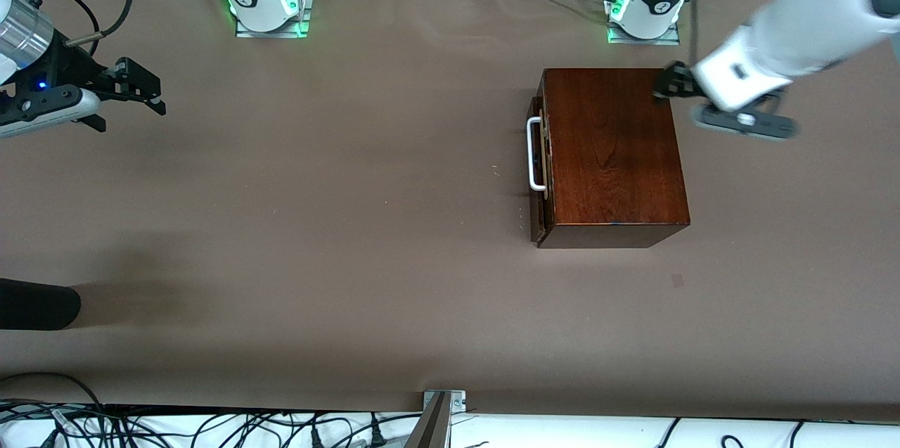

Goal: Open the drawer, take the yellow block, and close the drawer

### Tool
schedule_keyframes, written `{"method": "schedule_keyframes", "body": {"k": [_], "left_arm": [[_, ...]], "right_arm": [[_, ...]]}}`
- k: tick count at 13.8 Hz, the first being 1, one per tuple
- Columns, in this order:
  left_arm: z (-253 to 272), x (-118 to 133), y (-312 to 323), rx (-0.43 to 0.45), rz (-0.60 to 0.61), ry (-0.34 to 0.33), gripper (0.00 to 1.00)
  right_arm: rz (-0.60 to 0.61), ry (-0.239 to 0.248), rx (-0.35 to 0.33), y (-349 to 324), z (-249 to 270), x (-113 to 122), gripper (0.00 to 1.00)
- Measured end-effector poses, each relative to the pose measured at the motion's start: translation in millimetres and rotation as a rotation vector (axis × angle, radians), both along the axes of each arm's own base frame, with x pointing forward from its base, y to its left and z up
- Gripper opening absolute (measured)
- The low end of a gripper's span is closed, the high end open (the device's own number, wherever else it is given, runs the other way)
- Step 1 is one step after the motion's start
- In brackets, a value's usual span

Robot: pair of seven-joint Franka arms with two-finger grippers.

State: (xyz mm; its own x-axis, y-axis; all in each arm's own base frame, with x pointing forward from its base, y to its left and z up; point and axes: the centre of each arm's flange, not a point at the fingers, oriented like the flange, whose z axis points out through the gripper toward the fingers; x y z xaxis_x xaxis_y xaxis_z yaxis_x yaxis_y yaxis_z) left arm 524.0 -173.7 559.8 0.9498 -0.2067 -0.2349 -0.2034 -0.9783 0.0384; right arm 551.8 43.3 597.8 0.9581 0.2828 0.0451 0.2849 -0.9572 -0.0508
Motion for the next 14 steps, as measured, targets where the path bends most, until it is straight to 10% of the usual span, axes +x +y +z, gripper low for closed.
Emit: {"method": "schedule_keyframes", "body": {"k": [10, 14], "left_arm": [[-115.4, -8.1, -193.5, 0.065, 0.049, -0.14, 1.0], [-160.9, -12.3, -210.5, 0.113, 0.048, -0.099, 1.0]], "right_arm": [[0.0, 0.0, 0.0, 0.0, 0.0, 0.1, 1.0], [0.0, 0.0, 0.0, 0.0, 0.0, 0.1, 1.0]]}}
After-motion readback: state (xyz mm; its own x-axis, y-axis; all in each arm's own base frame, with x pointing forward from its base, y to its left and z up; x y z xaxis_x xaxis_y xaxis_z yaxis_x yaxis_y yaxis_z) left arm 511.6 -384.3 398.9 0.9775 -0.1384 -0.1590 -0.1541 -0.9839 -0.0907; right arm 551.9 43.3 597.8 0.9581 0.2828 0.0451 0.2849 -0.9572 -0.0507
